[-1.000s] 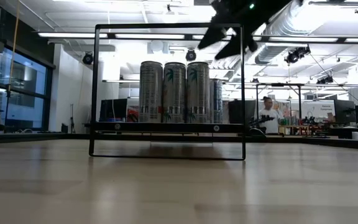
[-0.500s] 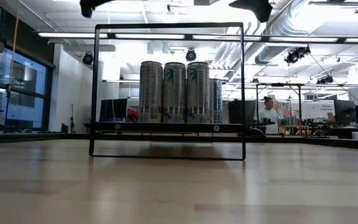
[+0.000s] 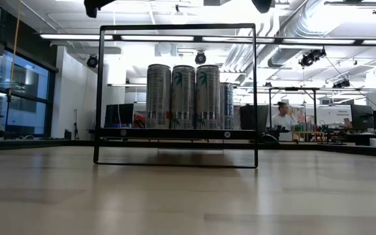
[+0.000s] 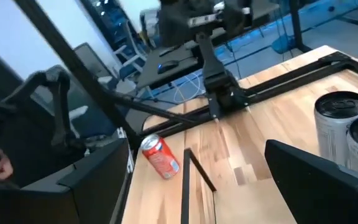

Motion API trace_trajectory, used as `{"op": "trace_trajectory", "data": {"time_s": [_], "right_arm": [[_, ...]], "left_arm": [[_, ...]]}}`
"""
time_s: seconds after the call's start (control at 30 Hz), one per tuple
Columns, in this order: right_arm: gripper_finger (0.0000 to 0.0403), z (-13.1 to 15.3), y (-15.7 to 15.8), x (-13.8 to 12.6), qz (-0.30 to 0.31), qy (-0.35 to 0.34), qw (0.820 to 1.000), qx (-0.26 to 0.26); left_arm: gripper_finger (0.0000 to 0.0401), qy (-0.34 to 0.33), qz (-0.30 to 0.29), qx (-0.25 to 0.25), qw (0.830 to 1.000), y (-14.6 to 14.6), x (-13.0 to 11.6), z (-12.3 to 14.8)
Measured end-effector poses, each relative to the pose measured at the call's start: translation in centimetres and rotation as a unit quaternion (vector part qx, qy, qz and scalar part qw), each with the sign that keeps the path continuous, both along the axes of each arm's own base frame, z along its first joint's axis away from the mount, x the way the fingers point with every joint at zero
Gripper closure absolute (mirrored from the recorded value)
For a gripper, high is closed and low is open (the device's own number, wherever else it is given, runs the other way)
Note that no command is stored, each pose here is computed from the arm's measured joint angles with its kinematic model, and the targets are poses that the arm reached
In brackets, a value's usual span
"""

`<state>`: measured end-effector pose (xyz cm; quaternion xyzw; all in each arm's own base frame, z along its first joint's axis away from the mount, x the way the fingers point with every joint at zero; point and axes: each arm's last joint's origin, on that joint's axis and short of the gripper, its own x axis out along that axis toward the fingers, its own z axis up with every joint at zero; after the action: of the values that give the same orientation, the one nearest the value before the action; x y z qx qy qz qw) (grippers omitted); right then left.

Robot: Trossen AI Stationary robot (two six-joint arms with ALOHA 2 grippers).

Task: Place canned beverage on shelf
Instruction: Put the orange soda can on the shelf

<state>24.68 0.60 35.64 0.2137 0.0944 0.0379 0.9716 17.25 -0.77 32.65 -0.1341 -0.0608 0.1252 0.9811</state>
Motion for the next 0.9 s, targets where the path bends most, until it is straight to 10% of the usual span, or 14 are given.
{"op": "trace_trajectory", "data": {"time_s": [0.27, 0.53, 0.9], "right_arm": [[0.0039, -0.2, -0.2, 0.6, -0.047, 0.002, 0.997, 0.065], [0.0039, -0.3, -0.2, 0.6, -0.054, 0.008, 0.994, 0.093], [0.0039, -1.6, -0.2, 0.2, -0.047, 0.072, 0.996, 0.031]], "left_arm": [[0.0103, 0.028, -0.047, 0.105, 0.993, -0.2, -0.9, 0.1], [0.0103, 0.124, -0.109, -0.024, 0.986, -0.6, -2.2, 2.0], [0.0103, 0.482, -0.173, -0.216, 0.831, -9.8, -1.1, 3.0]]}}
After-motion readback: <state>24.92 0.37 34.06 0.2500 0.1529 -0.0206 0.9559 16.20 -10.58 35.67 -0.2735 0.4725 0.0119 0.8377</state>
